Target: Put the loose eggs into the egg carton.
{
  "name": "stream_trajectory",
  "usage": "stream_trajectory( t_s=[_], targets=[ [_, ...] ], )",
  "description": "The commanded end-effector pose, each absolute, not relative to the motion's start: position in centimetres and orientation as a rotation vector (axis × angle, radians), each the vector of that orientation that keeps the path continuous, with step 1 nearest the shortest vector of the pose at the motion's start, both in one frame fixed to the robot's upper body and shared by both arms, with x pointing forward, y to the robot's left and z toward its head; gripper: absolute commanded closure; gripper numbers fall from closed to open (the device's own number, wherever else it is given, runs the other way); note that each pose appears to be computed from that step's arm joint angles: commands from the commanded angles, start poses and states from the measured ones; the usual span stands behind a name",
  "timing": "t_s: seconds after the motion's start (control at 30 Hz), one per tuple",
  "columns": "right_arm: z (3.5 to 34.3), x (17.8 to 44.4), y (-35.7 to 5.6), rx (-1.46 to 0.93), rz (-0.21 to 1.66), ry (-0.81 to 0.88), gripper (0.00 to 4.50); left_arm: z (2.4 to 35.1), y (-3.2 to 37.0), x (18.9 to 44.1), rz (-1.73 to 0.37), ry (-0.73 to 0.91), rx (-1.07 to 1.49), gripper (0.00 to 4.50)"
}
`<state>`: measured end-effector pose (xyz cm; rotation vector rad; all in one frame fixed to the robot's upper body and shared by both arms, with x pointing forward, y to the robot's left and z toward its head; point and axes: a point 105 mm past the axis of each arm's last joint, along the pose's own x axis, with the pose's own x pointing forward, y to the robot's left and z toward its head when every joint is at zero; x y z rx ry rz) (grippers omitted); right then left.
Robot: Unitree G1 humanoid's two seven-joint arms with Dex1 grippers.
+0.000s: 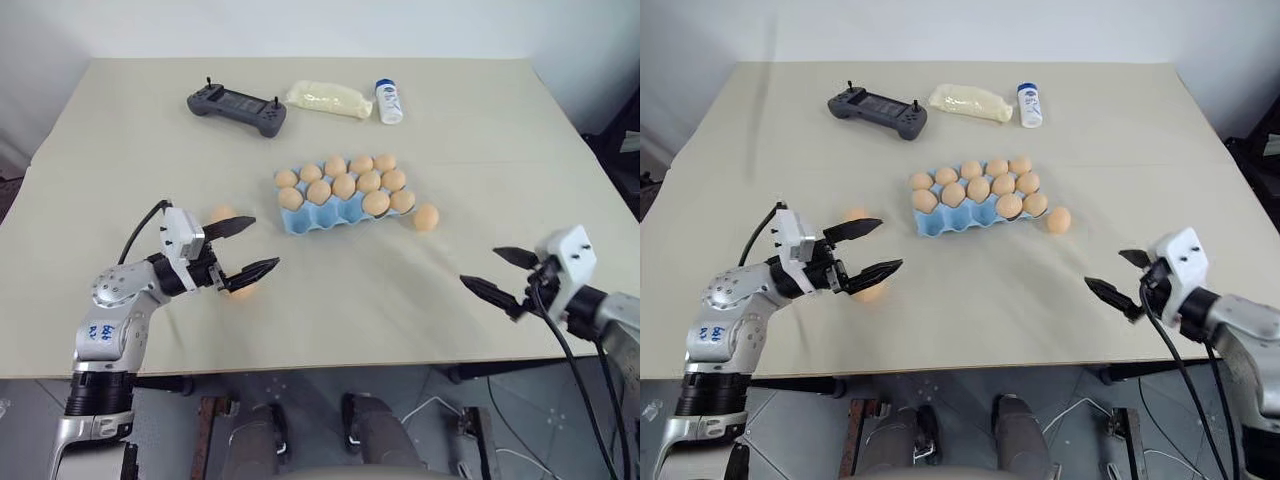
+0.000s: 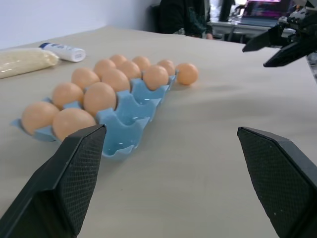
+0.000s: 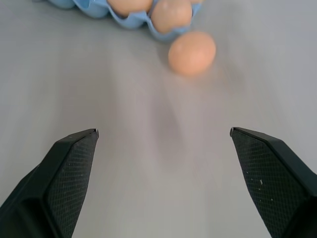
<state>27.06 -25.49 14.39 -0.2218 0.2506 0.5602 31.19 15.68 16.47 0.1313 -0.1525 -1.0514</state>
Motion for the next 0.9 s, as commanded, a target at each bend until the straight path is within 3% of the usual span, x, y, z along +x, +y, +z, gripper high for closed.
stream_trajectory(
  t_s=[0.03, 0.2, 0.67, 0.9],
  targets=[
    [16.1, 26.5, -25.3, -0.246, 0.543, 0.194, 0.04, 17.3, 15.3, 31.3, -1.09, -0.187, 0.142, 0.0],
    [16.7, 27.7, -24.2, -0.24, 0.531, 0.125, 0.04, 17.5, 15.3, 31.6, -1.108, -0.194, 0.141, 0.0],
    [15.1, 38.6, -20.7, -0.323, 0.485, 0.057, 0.04, 17.4, 15.3, 31.3, -1.139, -0.205, 0.133, 0.0],
    [14.2, 41.7, -20.5, -0.349, 0.467, 0.08, 0.04, 17.3, 15.8, 30.8, -1.108, -0.202, 0.149, 0.0]
  ],
)
